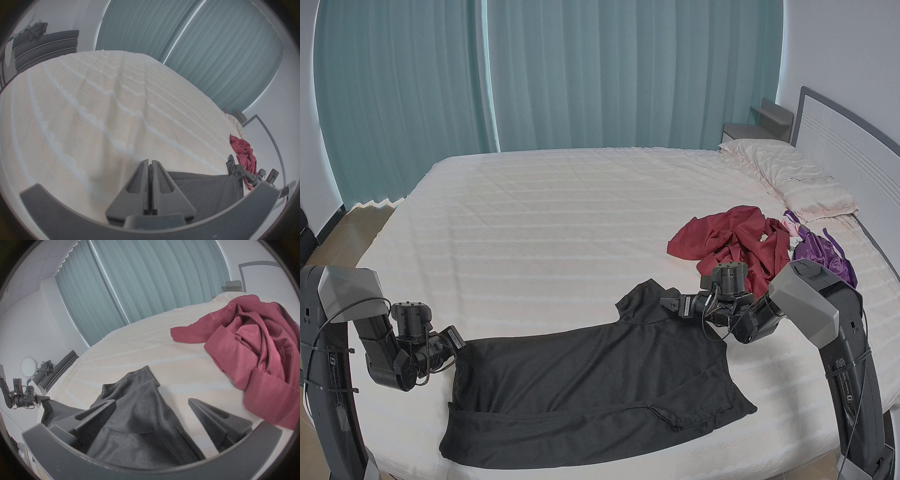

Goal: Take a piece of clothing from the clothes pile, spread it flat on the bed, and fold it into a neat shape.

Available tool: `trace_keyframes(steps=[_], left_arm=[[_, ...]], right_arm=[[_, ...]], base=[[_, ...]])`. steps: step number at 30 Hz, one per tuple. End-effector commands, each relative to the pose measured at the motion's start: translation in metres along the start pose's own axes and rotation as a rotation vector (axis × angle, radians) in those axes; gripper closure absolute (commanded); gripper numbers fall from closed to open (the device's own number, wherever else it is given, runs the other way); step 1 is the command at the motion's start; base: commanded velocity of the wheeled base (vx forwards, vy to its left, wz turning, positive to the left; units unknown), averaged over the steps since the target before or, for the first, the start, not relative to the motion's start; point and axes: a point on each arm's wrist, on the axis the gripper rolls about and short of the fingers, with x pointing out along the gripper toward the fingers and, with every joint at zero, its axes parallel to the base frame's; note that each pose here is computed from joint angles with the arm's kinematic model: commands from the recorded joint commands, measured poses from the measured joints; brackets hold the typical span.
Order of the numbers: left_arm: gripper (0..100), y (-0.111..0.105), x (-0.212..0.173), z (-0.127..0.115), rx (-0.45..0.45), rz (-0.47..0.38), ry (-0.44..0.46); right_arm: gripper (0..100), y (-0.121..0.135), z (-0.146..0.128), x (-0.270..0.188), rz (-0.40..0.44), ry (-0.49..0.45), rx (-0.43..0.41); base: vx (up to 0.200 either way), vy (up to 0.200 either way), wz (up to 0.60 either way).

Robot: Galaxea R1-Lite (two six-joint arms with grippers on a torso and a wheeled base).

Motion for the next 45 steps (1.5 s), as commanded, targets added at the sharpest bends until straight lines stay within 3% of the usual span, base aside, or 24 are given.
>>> trace_keyframes(steps=[1, 9, 15, 27, 36, 45], left_arm=[[100, 0.0, 0.0, 0.0, 0.0, -0.001, -0.002], [100, 0.0, 0.0, 0.002, -0.001, -0.001, -0.009], [100, 0.001, 0.001, 0.007, -0.004, -0.009, -0.04], [100, 0.004, -0.003, 0.015, -0.012, -0.006, -0.07], [100, 0.004, -0.011, 0.024, -0.019, -0.009, -0.096], [100, 0.005, -0.016, 0.029, -0.024, -0.007, -0.109]], right_arm=[[100, 0.0, -0.008, 0.006, 0.004, 0.012, 0.0], [100, -0.002, 0.003, 0.0, -0.009, -0.021, 0.006], [100, 0.005, 0.031, -0.015, -0.015, -0.095, 0.092], [100, -0.001, 0.034, -0.034, -0.044, -0.088, 0.117], [100, -0.003, 0.017, -0.043, -0.066, -0.027, 0.054], [100, -0.002, 0.02, -0.044, -0.06, -0.089, 0.016]], base=[[0.0, 0.0, 0.0], [0.0, 0.0, 0.0], [0.0, 0.0, 0.0], [0.0, 0.0, 0.0], [0.0, 0.0, 0.0], [0.0, 0.0, 0.0]])
